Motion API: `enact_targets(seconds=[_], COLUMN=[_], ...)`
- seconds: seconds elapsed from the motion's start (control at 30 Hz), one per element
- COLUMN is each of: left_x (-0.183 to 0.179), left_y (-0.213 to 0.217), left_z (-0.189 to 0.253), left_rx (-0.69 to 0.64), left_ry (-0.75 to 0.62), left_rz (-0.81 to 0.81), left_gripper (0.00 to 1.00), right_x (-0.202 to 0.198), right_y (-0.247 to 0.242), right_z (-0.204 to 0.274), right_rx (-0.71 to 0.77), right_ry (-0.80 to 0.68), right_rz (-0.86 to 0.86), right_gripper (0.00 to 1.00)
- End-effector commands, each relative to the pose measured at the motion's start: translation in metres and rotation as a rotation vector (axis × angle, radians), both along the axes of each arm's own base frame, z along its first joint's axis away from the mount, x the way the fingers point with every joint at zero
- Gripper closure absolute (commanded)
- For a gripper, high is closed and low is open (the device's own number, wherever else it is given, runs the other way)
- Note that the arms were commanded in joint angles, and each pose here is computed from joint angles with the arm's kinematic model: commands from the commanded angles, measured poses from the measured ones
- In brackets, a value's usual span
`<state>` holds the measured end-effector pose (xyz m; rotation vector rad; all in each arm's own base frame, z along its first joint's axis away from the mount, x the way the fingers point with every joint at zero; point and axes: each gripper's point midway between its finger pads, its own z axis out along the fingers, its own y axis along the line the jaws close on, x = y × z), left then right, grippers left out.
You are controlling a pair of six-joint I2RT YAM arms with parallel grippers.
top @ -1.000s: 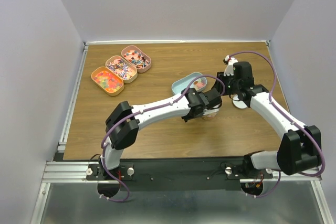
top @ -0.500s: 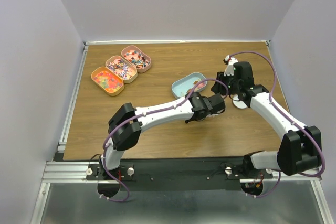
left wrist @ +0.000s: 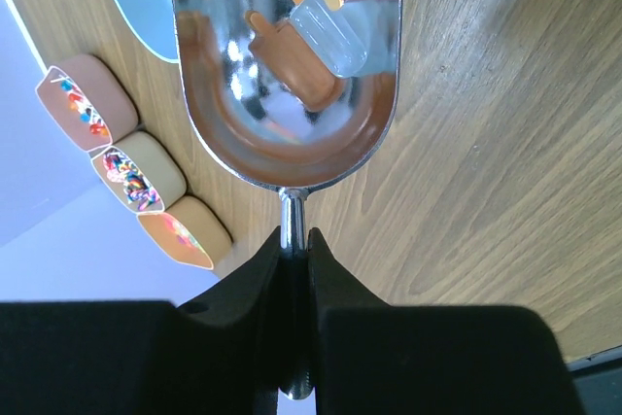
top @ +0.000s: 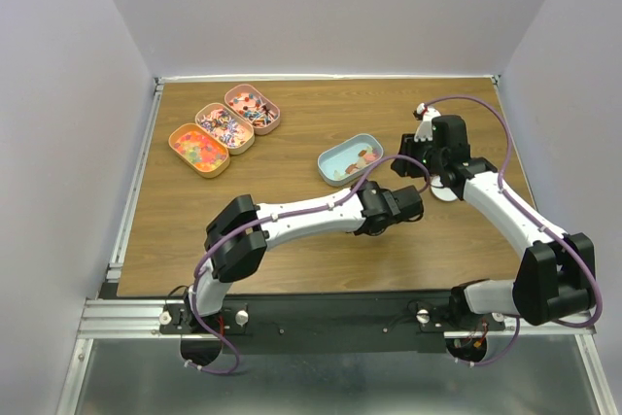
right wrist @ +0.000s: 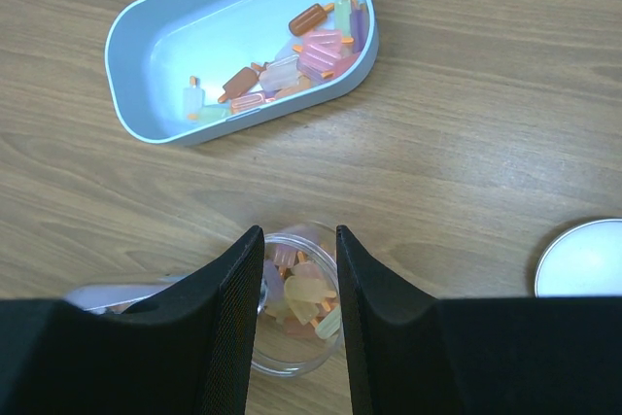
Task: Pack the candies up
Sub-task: Place the fake candies in the packing bottle.
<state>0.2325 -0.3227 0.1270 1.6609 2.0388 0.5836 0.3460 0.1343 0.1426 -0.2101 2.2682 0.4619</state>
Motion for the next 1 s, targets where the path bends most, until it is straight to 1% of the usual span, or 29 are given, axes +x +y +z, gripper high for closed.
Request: enact_targets(seconds=[0.0,0.47,0.97], left_x=[0.004,0.001,0.003], left_y=[0.0,0.002,-0.001], left_z=[0.009,-0.002,-0.002], left_rx=[0.031,0.097,0.138], left_ry=[-0.074,-0.099,-0.171], left_rz=[-0.001,-0.021,-0.031], left_gripper=[1.0,1.0,1.0], right_x=[-0.002,-0.003,-0.003], right_y=[0.002,0.002,0.003], right_z=[0.004,0.002,0.005], right_rx=[0.026,0.027,0.035], right_ry=[-0.016,-0.015,-0.026], right_rz=[0.003,0.002,0.006], right_gripper=[0.57,0.57,0.57])
